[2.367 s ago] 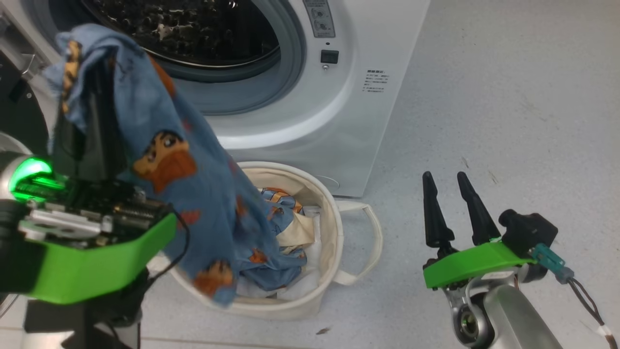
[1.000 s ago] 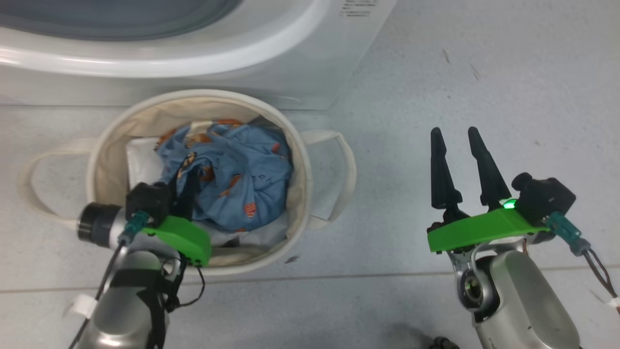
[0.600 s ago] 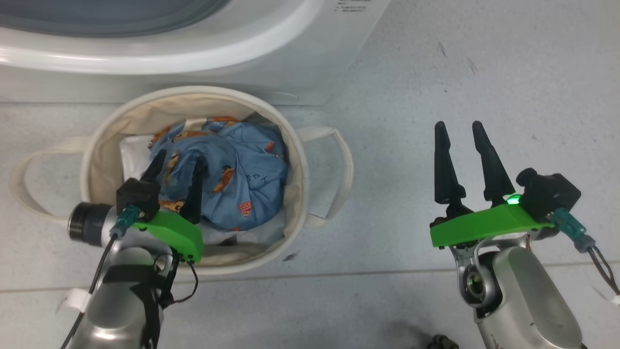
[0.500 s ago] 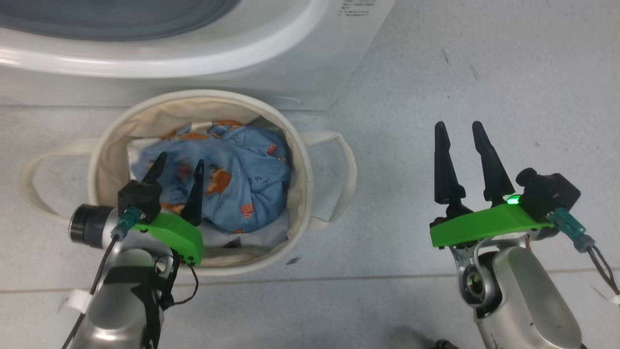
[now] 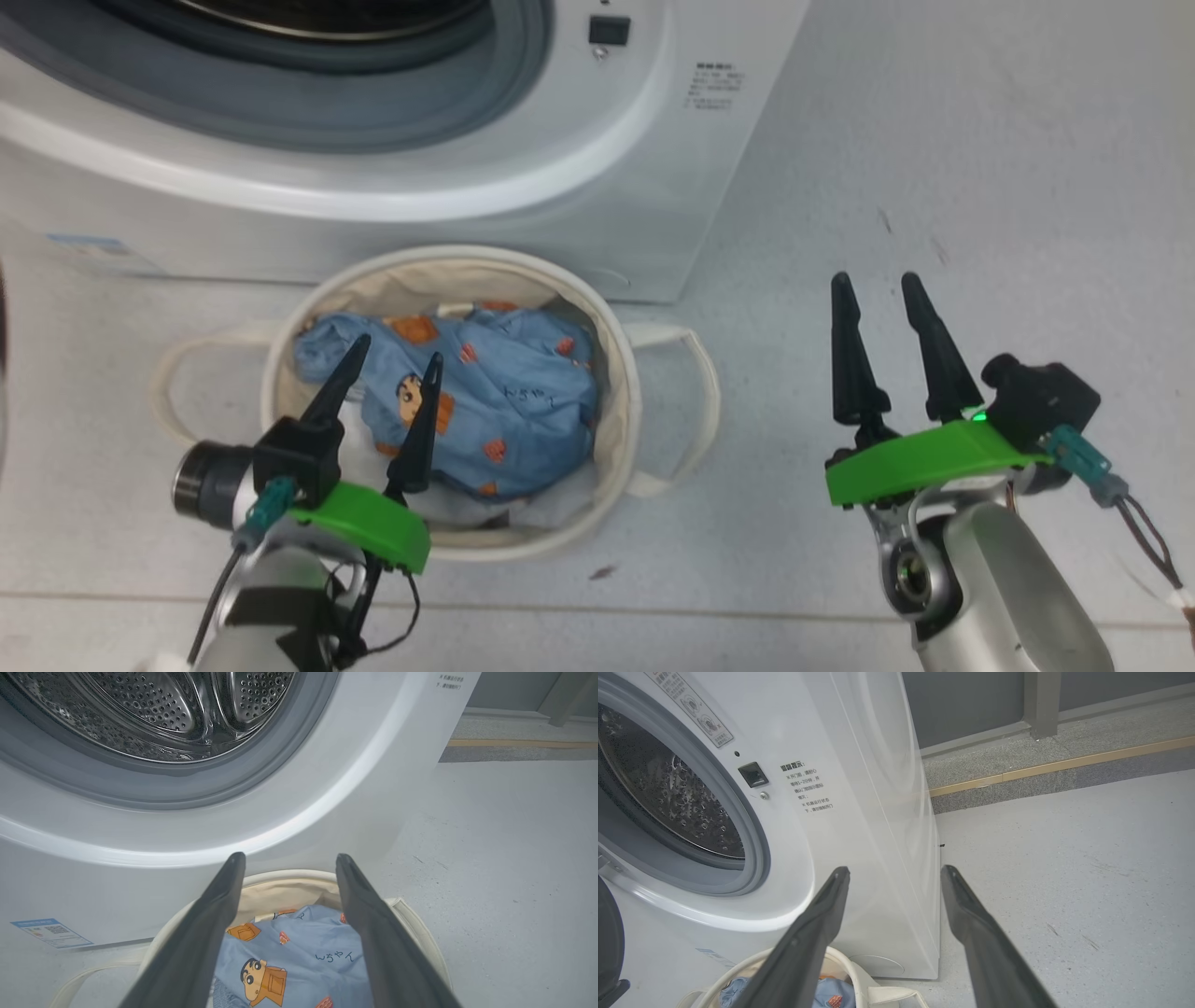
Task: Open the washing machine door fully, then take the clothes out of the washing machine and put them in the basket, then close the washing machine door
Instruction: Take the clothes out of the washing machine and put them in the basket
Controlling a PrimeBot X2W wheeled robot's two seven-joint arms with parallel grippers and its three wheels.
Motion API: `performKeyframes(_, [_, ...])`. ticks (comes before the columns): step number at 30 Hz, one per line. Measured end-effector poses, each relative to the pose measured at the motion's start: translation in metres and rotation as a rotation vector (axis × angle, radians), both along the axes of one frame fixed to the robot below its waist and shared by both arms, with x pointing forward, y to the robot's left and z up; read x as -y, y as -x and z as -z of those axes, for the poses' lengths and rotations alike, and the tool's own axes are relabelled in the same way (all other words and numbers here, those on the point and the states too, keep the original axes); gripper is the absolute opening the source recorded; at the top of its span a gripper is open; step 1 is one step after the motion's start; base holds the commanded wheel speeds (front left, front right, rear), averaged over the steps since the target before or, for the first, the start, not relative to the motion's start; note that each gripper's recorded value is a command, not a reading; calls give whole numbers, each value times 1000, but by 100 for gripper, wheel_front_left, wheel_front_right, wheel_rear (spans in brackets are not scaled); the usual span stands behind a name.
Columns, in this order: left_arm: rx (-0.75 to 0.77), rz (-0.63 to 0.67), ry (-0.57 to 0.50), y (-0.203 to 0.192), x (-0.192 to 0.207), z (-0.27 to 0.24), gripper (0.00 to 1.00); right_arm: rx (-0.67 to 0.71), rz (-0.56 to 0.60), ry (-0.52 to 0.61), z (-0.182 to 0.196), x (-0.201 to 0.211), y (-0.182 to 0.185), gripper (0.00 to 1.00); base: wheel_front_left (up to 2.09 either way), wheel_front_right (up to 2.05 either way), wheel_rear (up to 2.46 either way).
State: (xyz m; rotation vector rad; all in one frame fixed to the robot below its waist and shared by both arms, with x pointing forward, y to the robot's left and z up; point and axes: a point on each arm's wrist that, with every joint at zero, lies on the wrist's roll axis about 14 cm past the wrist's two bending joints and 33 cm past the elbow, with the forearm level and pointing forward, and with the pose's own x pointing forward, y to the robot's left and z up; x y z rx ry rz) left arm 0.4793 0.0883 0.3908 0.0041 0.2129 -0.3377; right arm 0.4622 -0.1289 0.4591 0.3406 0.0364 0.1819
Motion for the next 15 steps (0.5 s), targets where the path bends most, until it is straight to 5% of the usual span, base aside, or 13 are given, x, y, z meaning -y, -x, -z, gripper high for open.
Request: performKeyframes(15, [244,-105,31,49,-26,-96,100,105,-41,-11,-49,-16,33,100,0,0,0])
